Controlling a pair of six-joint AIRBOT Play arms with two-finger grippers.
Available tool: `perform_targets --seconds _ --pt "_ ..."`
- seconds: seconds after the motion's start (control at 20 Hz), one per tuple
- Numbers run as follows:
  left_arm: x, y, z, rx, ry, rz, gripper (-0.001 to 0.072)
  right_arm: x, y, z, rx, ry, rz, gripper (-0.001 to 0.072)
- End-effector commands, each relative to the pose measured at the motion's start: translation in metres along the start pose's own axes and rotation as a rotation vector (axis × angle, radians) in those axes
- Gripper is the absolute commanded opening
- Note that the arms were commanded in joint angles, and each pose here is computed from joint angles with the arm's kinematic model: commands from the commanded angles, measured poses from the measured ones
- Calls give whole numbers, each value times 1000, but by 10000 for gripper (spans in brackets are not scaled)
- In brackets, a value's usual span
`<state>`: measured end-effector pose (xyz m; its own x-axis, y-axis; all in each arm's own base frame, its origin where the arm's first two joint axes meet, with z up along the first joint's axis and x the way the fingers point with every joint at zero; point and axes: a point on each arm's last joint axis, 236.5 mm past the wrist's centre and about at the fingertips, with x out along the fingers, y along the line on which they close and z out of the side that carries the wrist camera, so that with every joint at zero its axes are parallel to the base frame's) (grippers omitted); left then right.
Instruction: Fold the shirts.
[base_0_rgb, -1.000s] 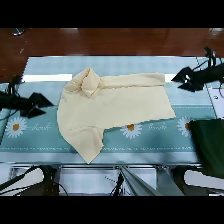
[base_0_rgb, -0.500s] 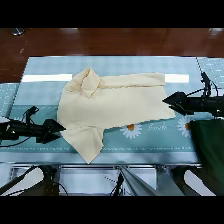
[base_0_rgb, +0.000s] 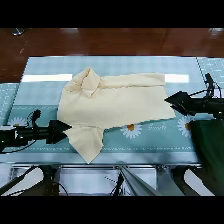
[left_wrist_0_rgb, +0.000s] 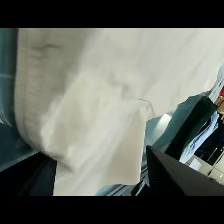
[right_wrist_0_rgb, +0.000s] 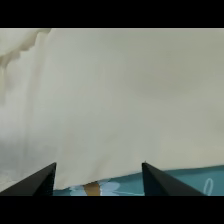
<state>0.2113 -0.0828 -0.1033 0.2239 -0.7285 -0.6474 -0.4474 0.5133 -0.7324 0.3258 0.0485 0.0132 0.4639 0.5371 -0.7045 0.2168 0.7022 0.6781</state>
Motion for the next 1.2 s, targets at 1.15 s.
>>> perform_targets --seconds 1.15 --pt "-3 -9 13 53 -46 -28 18 70 -102 4 167 224 -146 524"
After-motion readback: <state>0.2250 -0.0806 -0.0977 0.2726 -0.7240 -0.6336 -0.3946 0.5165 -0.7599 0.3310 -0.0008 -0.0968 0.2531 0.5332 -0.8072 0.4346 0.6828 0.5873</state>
